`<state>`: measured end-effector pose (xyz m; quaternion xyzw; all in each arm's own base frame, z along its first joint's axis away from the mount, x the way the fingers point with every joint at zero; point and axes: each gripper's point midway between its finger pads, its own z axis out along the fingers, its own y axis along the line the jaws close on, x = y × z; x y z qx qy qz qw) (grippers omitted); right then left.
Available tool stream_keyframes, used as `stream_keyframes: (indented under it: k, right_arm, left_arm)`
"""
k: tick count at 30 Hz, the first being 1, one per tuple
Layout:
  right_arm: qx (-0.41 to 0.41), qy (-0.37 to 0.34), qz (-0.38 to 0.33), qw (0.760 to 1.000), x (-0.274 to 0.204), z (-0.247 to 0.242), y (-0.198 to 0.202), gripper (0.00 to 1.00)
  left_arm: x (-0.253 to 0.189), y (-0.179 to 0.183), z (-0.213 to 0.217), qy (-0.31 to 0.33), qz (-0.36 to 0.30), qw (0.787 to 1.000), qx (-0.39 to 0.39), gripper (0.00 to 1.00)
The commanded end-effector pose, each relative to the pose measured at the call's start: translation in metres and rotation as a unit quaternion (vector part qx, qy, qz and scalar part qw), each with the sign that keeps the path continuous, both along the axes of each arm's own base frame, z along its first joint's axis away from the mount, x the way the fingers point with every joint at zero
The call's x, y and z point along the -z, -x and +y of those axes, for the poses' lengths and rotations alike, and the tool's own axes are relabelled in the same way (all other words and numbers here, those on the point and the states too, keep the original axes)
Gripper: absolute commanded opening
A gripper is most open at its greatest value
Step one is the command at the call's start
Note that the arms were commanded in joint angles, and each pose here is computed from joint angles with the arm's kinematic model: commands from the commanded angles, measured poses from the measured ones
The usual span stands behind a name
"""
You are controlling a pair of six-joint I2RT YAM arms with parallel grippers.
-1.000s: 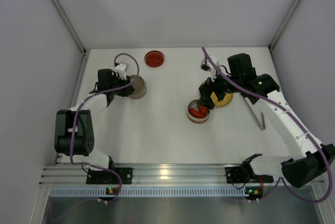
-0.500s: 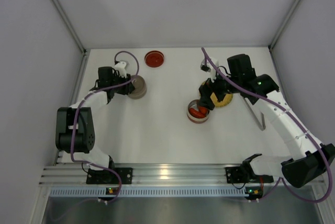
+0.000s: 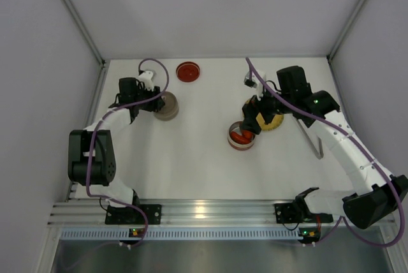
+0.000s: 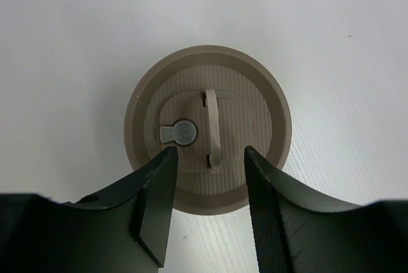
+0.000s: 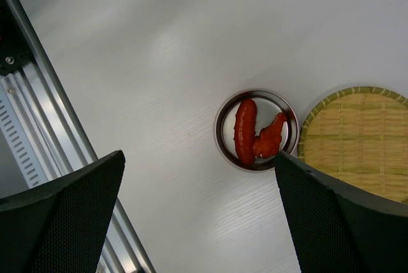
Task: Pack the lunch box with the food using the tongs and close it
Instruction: Close the box lid on the packing box.
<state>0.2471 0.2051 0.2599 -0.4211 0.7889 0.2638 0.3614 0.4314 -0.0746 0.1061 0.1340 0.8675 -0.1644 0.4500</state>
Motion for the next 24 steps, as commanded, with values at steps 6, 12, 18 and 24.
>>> stream_keyframes:
  k: [6, 12, 18, 24]
  right_arm:
    - [0.004, -0.015, -0.011, 1.000, -0.005, -0.002, -0.003, 0.99]
    - [0.003, -0.013, -0.014, 1.000, -0.004, -0.002, -0.003, 0.99]
    - [0.002, -0.012, -0.014, 1.000, -0.001, -0.003, -0.002, 0.99]
    - [0.001, -0.008, -0.015, 1.000, 0.002, -0.004, 0.000, 0.99]
  left_arm:
    - [-0.014, -0.017, -0.011, -0.024, -0.026, 0.999, 0.018, 0.47]
    - [-0.004, -0.018, -0.008, -0.040, -0.003, 0.999, 0.015, 0.33]
    - [-0.008, -0.019, -0.011, -0.063, 0.001, 0.998, 0.022, 0.02]
    - [-0.033, -0.023, -0.011, -0.062, 0.022, 0.998, -0.008, 0.00]
